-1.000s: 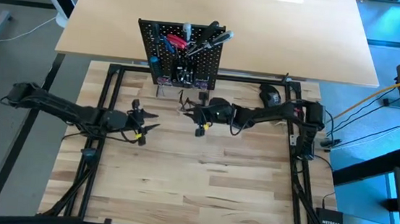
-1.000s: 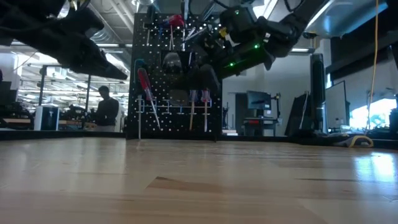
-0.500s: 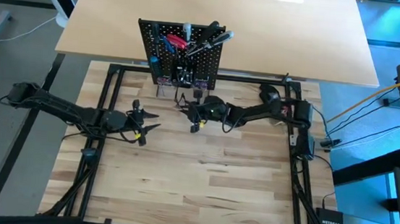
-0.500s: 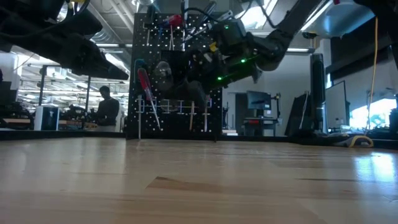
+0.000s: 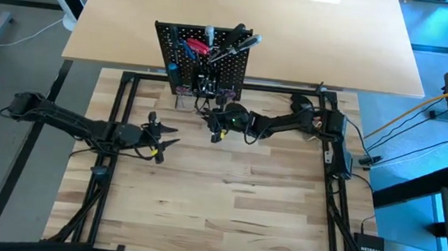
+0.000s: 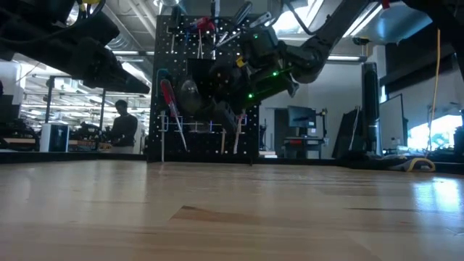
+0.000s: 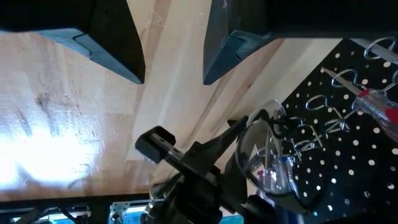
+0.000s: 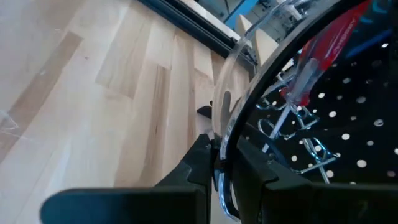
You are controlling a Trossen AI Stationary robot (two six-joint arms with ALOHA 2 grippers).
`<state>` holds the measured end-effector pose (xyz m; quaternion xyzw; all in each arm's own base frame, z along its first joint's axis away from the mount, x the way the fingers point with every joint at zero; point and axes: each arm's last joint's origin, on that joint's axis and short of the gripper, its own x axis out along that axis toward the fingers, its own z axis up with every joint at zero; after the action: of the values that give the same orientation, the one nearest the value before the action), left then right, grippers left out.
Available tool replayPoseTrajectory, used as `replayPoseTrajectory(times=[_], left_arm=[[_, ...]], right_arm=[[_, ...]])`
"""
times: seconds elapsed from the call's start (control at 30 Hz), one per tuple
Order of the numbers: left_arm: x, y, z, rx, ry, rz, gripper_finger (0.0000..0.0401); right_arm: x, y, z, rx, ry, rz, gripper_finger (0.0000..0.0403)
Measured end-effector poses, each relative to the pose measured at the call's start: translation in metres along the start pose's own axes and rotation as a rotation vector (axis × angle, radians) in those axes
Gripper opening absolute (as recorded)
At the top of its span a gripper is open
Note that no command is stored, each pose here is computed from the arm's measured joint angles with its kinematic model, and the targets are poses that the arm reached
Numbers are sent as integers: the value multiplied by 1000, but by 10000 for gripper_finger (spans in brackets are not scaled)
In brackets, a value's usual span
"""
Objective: Hang tools onto peg board
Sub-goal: Hang the black protective eyewear on the peg board
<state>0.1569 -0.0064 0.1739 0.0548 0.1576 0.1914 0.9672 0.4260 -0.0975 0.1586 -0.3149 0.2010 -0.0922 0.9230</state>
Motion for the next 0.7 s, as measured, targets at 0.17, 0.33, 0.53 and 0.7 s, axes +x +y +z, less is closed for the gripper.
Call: replayPoseTrajectory(times=[0.17, 0.33, 0.53, 0.7], left_arm=[[0, 0, 0, -2, 2, 0, 150], [0, 0, 0, -2, 0, 0, 150], [0, 0, 0, -4, -2, 0, 150], [0, 0, 0, -22, -1, 0, 150]], right_arm=[[0, -1, -2, 14, 10, 2, 39], [0, -6, -1, 26, -19, -29, 39], [1, -10, 4, 5, -42, -39, 39], [2, -10, 0, 1, -3, -38, 39]])
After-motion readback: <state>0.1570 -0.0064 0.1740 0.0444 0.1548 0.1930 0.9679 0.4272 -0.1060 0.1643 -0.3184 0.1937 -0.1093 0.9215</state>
